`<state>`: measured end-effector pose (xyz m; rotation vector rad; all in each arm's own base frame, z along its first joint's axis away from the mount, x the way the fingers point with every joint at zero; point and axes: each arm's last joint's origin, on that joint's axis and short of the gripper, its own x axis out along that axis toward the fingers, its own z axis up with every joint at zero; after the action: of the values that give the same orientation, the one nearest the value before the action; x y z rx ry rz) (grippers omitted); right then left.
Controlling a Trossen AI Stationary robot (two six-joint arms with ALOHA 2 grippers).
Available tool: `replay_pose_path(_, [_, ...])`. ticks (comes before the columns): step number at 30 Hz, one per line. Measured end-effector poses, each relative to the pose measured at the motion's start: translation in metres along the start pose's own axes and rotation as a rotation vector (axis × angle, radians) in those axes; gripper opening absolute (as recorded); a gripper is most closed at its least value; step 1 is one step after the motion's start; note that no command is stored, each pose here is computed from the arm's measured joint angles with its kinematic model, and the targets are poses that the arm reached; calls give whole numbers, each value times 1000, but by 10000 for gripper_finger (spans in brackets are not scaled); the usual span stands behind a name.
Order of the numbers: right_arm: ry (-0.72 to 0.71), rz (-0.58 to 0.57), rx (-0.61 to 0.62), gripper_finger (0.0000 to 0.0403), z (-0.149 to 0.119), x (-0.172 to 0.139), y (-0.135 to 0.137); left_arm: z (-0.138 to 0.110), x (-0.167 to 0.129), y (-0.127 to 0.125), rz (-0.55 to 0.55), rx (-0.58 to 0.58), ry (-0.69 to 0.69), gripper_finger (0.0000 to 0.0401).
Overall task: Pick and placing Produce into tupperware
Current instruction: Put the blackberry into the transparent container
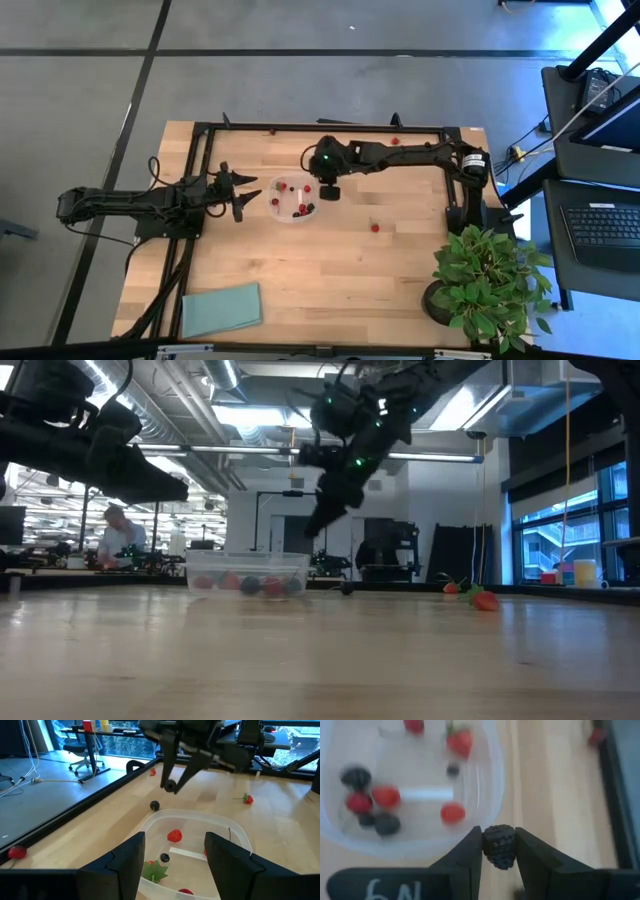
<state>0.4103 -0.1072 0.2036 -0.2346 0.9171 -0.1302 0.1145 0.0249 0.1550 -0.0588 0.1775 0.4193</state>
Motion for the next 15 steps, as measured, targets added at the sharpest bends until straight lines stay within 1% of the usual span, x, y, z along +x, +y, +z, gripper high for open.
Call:
replay_pose_path(2, [-55, 12, -5, 105, 9, -3, 2, 0, 0, 0, 0, 1, 3, 199])
replay_pose_path(6, [-181, 86, -10, 101, 22, -4, 13, 0, 0, 0, 0, 1, 4, 199])
replay_pose_path(8, [-231, 96, -8, 100, 27, -1, 19, 0, 0, 0, 0, 1, 4, 199])
replay_pose_path(15, [-217, 120, -7, 104, 23, 22, 34, -1, 0, 0, 0, 2, 6, 199])
